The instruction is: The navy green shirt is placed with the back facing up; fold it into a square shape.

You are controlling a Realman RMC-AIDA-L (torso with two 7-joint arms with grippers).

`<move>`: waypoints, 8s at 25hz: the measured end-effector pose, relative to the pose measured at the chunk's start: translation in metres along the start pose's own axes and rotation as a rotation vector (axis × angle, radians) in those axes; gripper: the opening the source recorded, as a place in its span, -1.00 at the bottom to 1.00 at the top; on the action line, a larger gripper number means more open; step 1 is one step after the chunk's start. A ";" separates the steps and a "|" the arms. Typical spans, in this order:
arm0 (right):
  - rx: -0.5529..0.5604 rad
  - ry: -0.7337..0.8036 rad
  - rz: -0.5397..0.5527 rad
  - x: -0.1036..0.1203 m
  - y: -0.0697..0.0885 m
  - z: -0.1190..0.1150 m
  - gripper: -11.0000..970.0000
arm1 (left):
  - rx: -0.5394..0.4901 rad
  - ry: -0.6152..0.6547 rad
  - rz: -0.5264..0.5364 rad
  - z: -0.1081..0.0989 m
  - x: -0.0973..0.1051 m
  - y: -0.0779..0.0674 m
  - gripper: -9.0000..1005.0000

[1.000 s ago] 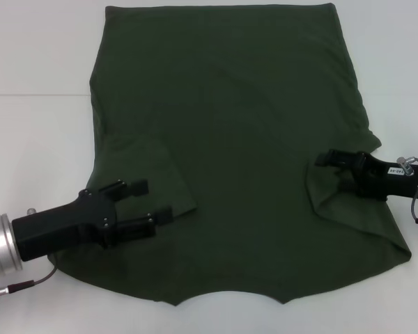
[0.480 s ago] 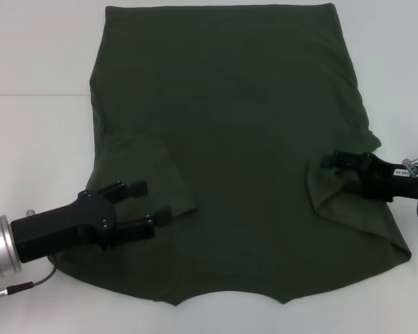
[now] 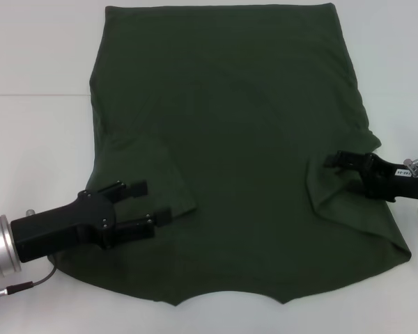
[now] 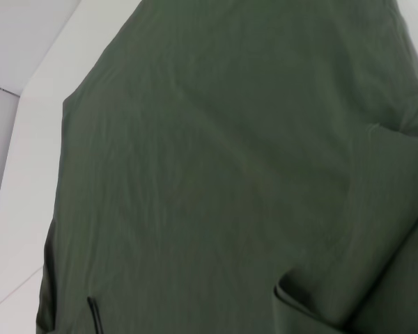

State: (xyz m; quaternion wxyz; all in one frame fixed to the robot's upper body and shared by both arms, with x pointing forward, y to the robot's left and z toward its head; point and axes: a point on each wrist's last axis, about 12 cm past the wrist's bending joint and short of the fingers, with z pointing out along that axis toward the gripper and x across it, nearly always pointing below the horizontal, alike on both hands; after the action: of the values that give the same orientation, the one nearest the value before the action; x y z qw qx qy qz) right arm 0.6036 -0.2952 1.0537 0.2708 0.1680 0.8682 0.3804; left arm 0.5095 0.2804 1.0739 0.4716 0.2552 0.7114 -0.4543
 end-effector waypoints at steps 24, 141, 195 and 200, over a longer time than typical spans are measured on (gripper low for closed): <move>-0.046 0.007 -0.048 0.001 0.030 0.023 0.86 | -0.001 0.000 0.003 0.000 0.000 0.000 0.87; -0.372 0.143 -0.658 0.022 -0.018 -0.115 0.85 | -0.491 0.529 -0.673 -0.024 -0.032 0.066 -0.59; 0.167 0.399 -0.178 -0.019 -0.016 -0.087 0.78 | -0.464 0.534 -0.612 -0.022 -0.036 0.067 -0.91; 0.166 0.402 -0.184 -0.017 -0.016 -0.085 0.77 | -0.466 0.534 -0.612 -0.023 -0.035 0.067 -0.91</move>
State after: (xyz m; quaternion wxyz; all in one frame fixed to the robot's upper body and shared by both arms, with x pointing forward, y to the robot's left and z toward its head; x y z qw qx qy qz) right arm 0.5651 -0.3624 1.0956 0.1114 0.0307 0.9446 0.3073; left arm 0.5670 0.3339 1.0819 0.1608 0.0288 0.9335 -0.3191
